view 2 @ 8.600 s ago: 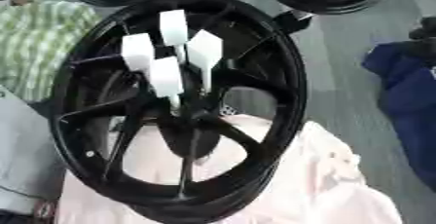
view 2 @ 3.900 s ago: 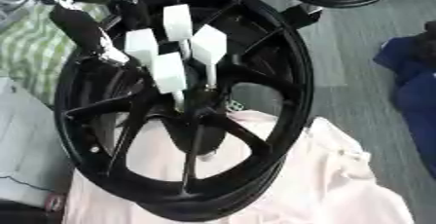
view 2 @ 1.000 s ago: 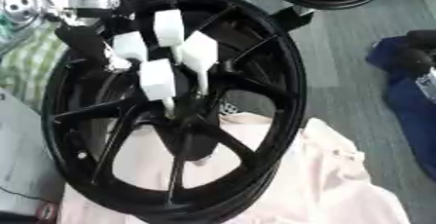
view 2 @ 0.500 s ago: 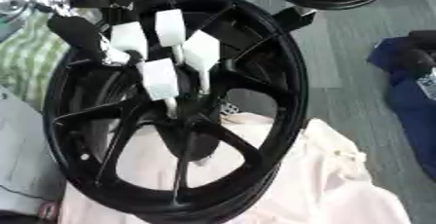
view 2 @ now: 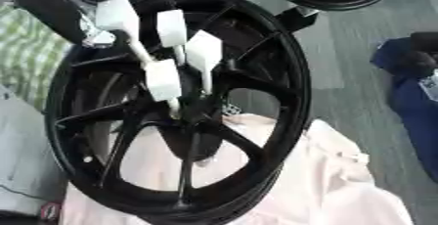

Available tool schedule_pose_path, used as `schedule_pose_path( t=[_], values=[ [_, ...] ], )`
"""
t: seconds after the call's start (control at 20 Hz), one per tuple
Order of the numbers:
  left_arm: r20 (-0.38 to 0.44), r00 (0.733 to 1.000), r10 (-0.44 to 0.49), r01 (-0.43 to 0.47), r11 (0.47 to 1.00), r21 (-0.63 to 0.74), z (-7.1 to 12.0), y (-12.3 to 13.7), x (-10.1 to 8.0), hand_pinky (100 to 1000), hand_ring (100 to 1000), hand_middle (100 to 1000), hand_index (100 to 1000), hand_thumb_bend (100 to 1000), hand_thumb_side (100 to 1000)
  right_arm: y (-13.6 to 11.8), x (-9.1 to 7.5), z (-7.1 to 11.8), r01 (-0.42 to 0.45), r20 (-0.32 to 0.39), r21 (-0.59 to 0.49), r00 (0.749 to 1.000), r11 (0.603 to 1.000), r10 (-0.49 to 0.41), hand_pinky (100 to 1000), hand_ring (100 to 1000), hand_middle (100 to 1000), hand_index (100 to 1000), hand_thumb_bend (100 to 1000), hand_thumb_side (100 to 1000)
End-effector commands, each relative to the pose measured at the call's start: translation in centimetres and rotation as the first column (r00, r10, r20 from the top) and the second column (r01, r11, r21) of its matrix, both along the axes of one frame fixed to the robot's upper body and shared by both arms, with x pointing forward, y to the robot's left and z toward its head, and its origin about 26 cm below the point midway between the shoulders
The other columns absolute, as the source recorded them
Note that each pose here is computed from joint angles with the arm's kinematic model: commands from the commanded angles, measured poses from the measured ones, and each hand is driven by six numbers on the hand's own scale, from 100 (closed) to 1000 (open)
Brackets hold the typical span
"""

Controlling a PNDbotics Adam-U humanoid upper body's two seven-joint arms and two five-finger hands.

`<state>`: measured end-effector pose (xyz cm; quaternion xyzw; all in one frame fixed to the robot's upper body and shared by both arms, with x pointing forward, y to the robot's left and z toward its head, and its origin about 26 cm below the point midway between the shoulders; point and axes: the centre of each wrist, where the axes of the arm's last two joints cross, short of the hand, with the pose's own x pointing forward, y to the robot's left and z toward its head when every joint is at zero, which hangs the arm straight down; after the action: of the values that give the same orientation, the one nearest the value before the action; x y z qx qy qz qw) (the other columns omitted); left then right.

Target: Pull the pin out of the wheel hub.

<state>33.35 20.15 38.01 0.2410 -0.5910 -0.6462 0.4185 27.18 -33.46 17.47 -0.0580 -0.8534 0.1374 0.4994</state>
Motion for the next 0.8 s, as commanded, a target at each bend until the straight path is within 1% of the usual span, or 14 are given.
schedule_pose_path(
  t=[0.05, 0.2, 0.3, 0.45, 0.6, 0.7, 0.75, 0.8],
  values=[
    [0.07, 0.995, 0.065, -0.058, 0.994, -0.091, 3.0, 2.5, -1.5, 749, 556, 416, 458, 100, 280, -0.2, -0.2, 0.9, 0.01, 0.032, -0.023, 0.999, 1.0, -0.009, 754, 657, 642, 755, 453, 474],
    [0.103, 0.981, 0.162, -0.138, 0.969, -0.205, 3.9, 5.8, -1.8, 752, 551, 409, 459, 100, 284, -0.3, -0.3, 0.9, 0.017, 0.039, -0.019, 0.999, 1.0, -0.016, 754, 657, 642, 755, 452, 475],
    [0.107, 0.959, 0.261, -0.224, 0.934, -0.278, 3.9, 8.8, -1.8, 760, 554, 409, 463, 100, 288, -0.4, -0.3, 0.9, 0.024, 0.043, -0.017, 0.999, 1.0, -0.023, 754, 657, 642, 755, 450, 476],
    [0.092, 0.9, 0.426, -0.37, 0.858, -0.355, 3.1, 13.6, -1.4, 764, 561, 415, 474, 100, 273, -0.6, -0.4, 0.9, 0.037, 0.053, -0.01, 0.998, 0.999, -0.036, 754, 657, 642, 755, 449, 477],
    [0.062, 0.821, 0.568, -0.506, 0.774, -0.381, 1.3, 17.9, -0.6, 765, 569, 428, 485, 100, 265, -0.6, -0.4, 0.9, 0.039, 0.061, -0.005, 0.997, 0.999, -0.039, 754, 657, 642, 755, 448, 476],
    [0.034, 0.773, 0.633, -0.576, 0.725, -0.378, -0.2, 20.3, 0.0, 770, 580, 442, 510, 100, 266, -0.6, -0.3, 1.0, 0.039, 0.065, -0.003, 0.997, 0.999, -0.039, 754, 657, 642, 755, 449, 476],
    [0.018, 0.757, 0.653, -0.601, 0.708, -0.372, -0.9, 21.3, 0.2, 780, 597, 464, 567, 141, 296, -0.6, -0.3, 1.0, 0.039, 0.066, -0.001, 0.997, 0.999, -0.039, 754, 657, 642, 755, 448, 477],
    [0.003, 0.747, 0.665, -0.619, 0.698, -0.36, -1.5, 22.1, 0.4, 789, 615, 487, 616, 188, 327, -0.6, -0.3, 1.0, 0.039, 0.067, 0.0, 0.997, 0.999, -0.039, 754, 657, 642, 755, 447, 477]
  ],
)
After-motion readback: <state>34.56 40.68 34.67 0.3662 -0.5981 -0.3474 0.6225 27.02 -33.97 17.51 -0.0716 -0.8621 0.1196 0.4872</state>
